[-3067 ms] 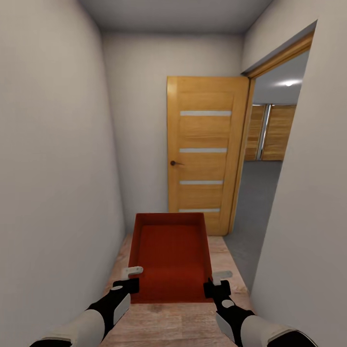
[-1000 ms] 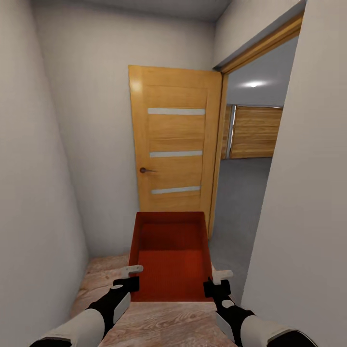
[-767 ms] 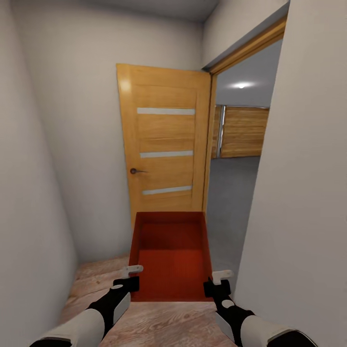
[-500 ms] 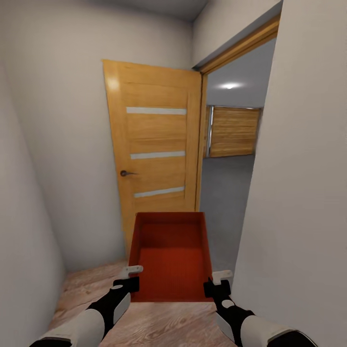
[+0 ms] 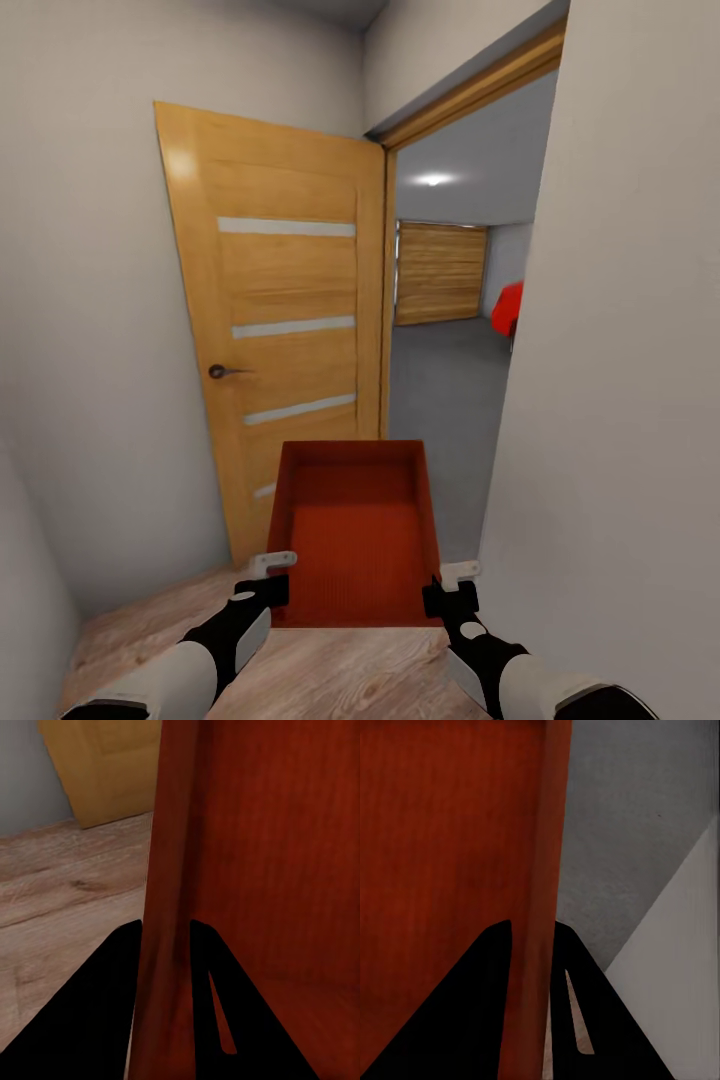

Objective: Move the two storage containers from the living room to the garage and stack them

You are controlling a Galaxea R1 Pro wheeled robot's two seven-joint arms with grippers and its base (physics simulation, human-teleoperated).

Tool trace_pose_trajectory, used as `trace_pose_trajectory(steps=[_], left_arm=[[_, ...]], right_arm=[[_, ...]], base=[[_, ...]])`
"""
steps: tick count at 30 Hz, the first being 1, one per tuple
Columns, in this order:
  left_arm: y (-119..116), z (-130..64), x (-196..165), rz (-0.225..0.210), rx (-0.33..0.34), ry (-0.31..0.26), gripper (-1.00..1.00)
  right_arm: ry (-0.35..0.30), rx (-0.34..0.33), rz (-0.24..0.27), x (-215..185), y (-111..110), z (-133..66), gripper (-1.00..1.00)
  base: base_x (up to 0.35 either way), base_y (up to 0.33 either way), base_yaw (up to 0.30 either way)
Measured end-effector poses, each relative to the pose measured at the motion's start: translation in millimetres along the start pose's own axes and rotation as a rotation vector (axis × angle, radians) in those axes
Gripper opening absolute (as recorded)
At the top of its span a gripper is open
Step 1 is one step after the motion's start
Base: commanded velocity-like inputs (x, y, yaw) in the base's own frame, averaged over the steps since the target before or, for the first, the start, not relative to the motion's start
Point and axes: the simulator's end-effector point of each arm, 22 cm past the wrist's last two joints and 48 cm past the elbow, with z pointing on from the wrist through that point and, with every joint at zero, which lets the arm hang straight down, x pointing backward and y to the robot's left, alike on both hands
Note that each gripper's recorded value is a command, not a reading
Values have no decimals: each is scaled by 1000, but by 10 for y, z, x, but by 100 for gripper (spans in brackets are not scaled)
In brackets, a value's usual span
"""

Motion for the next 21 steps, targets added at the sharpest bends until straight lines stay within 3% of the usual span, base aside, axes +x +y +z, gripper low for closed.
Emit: trace_pose_trajectory(steps=[21], left_arm=[[2,0,6,-1,0,1,-100]], right_arm=[[1,-1,-1,3,2,0,-100]], base=[[235,230,-267]])
